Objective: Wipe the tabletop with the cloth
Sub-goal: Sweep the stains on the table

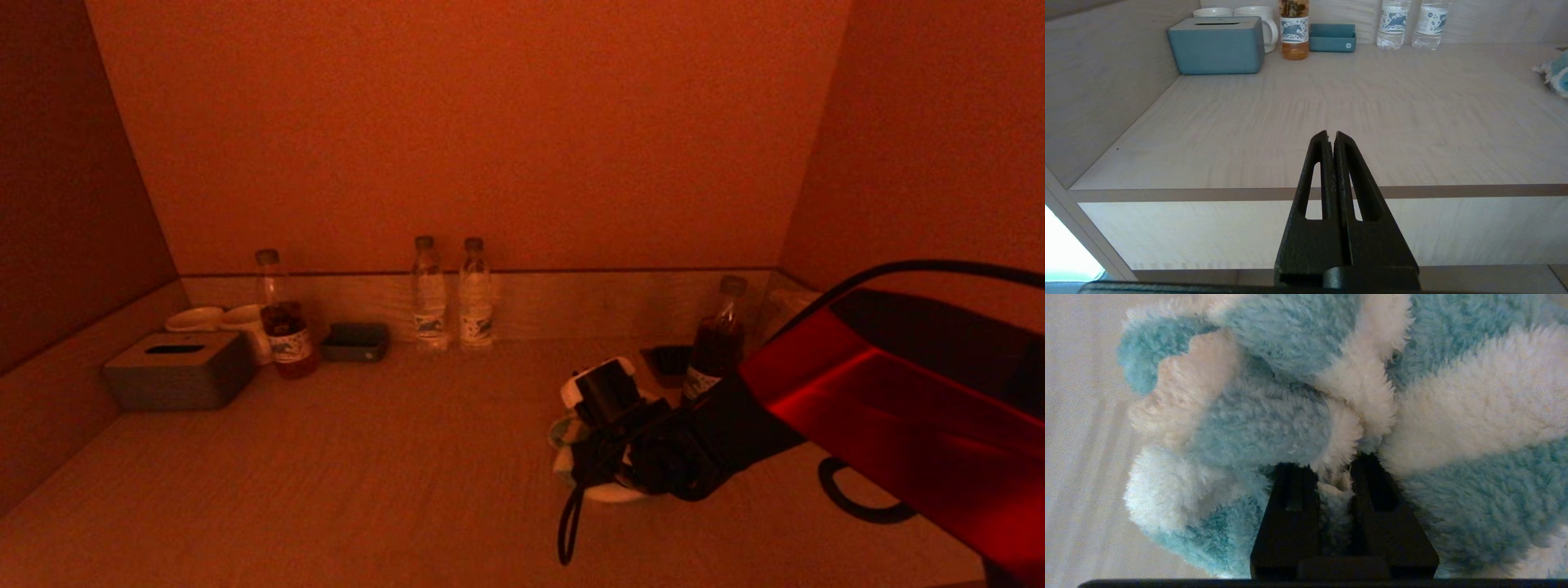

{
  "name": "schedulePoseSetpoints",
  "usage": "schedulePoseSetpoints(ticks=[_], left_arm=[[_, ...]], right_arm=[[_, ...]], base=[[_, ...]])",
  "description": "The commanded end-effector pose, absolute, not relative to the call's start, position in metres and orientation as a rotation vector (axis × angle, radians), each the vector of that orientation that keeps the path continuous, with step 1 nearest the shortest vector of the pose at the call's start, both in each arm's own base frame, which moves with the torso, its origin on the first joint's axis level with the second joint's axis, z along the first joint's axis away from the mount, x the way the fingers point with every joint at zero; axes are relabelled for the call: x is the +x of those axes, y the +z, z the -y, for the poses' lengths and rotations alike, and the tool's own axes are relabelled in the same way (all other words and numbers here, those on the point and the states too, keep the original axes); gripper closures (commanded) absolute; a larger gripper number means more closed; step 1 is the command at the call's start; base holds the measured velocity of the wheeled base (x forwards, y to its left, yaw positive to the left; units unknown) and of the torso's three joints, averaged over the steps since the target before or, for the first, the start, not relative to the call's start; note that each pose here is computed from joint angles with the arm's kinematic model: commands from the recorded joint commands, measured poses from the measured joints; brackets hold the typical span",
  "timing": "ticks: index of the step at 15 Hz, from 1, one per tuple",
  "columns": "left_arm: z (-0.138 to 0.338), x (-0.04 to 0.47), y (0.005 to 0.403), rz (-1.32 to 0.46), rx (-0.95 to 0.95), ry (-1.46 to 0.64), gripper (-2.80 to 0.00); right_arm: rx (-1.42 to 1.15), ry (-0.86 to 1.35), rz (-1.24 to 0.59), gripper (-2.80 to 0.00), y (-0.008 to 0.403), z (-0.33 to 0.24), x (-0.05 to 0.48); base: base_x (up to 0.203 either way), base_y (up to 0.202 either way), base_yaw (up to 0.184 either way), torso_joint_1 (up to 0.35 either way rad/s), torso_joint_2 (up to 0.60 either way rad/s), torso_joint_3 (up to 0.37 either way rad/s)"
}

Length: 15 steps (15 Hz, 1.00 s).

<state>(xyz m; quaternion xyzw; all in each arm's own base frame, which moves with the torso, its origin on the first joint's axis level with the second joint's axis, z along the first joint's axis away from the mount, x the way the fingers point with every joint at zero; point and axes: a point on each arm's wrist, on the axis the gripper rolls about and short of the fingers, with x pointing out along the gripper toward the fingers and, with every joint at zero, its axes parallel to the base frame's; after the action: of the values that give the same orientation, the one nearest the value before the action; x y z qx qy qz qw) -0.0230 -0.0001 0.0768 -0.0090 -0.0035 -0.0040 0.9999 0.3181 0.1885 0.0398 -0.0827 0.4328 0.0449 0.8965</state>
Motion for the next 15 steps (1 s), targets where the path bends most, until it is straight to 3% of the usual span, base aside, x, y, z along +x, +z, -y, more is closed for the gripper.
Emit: schedulePoseSetpoints(ticks=[1, 3, 7, 15], left_arm=[[0.000, -0.023, 0.077, 0.008, -0.018, -0.008, 0.00], [0.000, -0.023, 0.077, 0.008, -0.018, -0.008, 0.00], [0.000, -0.023, 0.077, 0.008, -0.018, -0.006, 0.00], [0.000, -0.023, 0.077, 0.008, -0.018, -0.006, 0.00]], right_arm=[[-0.166, 0.103, -0.889, 0.00, 0.043, -0.190, 0.316], [-0.166, 0.103, -0.889, 0.00, 0.043, -0.190, 0.316], [-0.247, 0.232, -0.895, 0.00, 0.020, -0.242, 0.294], [-0.298, 0.364, -0.814, 0.00, 0.018, -0.302, 0.293]], base=[[0.000, 0.000, 0.000, 0.000, 0.00, 0.000], [0.000, 0.000, 0.000, 0.000, 0.00, 0.000], [0.000, 0.000, 0.000, 0.000, 0.00, 0.000], [0.000, 0.000, 0.000, 0.000, 0.00, 0.000]])
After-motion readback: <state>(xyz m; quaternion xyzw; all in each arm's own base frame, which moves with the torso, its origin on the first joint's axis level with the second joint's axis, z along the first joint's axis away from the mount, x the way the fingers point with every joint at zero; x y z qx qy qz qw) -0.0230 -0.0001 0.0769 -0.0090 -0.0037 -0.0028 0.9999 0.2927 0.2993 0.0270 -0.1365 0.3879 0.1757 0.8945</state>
